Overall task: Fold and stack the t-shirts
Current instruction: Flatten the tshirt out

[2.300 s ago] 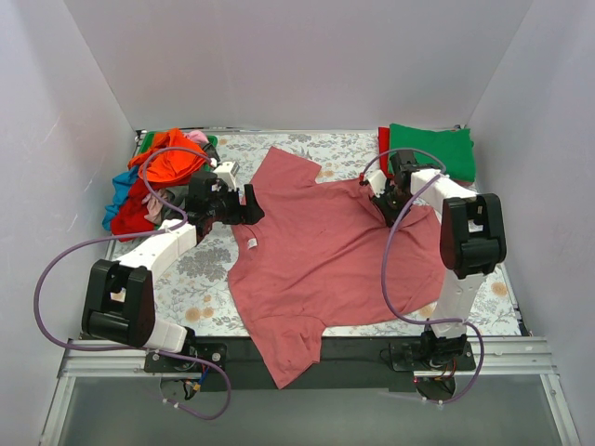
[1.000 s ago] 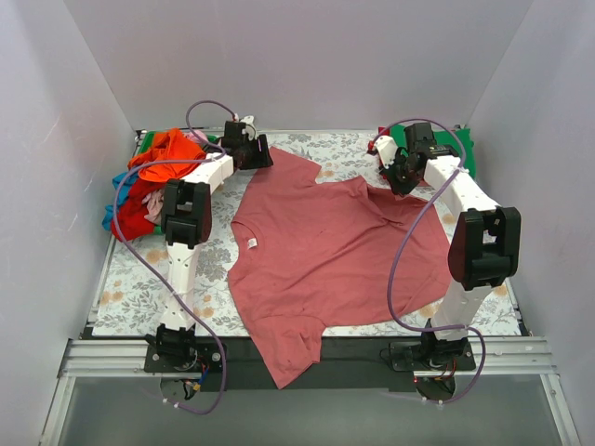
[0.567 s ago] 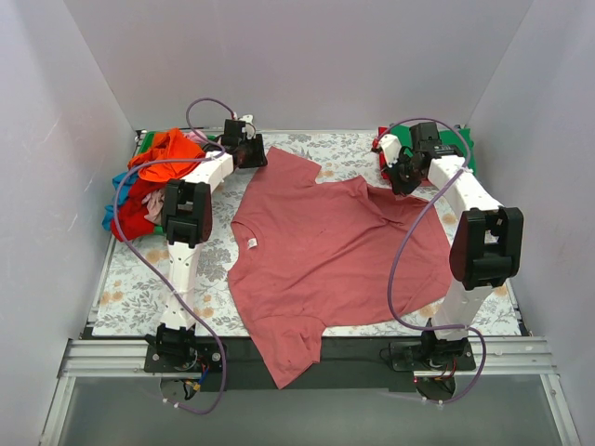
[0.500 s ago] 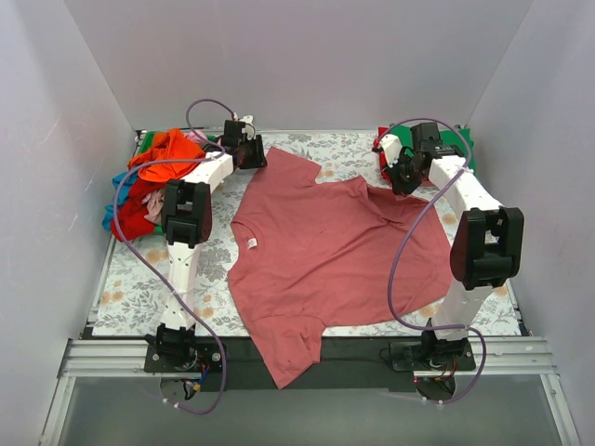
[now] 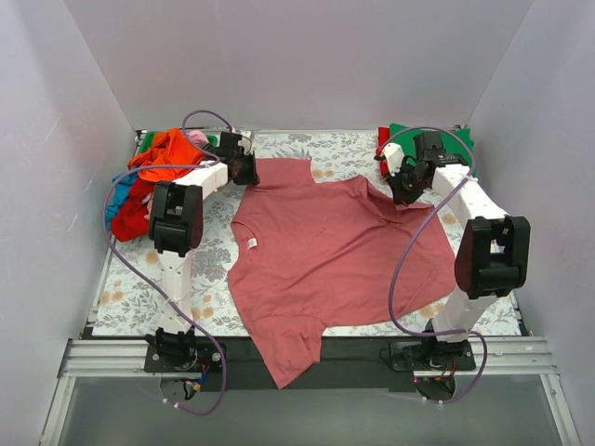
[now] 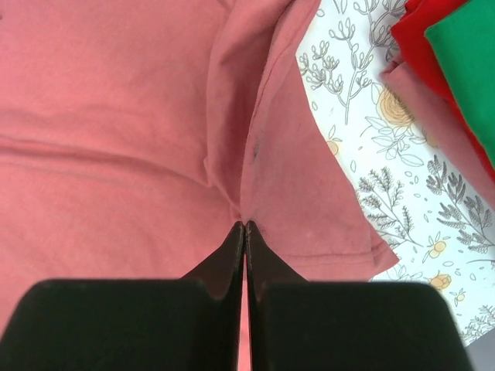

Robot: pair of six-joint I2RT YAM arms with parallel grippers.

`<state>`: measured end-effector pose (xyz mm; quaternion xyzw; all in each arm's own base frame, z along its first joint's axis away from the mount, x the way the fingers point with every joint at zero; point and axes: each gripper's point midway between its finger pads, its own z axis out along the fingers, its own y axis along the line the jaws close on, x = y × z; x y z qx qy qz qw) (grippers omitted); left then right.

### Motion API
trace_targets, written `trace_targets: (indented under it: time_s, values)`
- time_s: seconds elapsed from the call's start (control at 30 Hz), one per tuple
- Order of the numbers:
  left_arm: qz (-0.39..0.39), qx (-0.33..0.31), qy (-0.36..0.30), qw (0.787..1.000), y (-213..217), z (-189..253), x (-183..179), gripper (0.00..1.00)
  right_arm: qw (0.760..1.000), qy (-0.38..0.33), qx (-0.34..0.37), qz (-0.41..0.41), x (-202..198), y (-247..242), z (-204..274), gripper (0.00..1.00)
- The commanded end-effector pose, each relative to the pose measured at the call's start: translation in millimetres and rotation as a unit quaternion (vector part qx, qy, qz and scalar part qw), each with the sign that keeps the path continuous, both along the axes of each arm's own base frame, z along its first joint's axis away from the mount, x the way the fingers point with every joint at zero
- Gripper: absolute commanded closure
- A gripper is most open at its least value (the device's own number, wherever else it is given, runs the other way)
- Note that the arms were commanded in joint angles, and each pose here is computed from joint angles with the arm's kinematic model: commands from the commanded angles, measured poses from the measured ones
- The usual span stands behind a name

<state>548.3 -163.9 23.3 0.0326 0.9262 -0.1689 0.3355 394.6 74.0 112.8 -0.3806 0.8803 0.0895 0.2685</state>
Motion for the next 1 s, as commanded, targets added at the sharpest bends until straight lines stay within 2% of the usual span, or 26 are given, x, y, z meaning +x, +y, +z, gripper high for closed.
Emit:
trace_targets:
  time_s: [0.0, 0.4, 0.63, 0.73, 0.77, 0.97]
  values:
    - [-0.015, 0.017, 0.008, 1.0, 5.6, 14.9, -27.6, 1.0, 1.0, -0.021, 0.015, -0.002, -7.0, 0.3, 16.6, 0.99]
    - [-0.012, 0.003, 0.025, 1.0, 15.5, 14.5, -93.5, 1.0, 1.0, -0.024, 0.017, -0.005, -27.9, -4.3, 15.6, 0.99]
    - [-0.001, 0.004, 0.011, 1.0, 20.7, 21.4, -103.3, 1.0, 1.0, -0.016, 0.019, -0.006, -32.5, -4.4, 8.6, 0.99]
    - [0.013, 0.003, -0.025, 1.0, 25.2, 37.6, -99.4, 0.94, 1.0, -0.016, 0.019, -0.007, -31.3, -4.3, 8.1, 0.99]
    - [0.018, -0.001, -0.033, 0.999, 25.7, 43.2, -97.6, 0.87, 1.0, -0.016, 0.02, -0.006, -31.1, -3.4, 8.2, 0.99]
    - [0.032, -0.013, -0.073, 0.997, 30.4, 69.6, -88.0, 0.71, 1.0, -0.011, 0.023, -0.006, -30.5, -2.8, 5.3, 0.99]
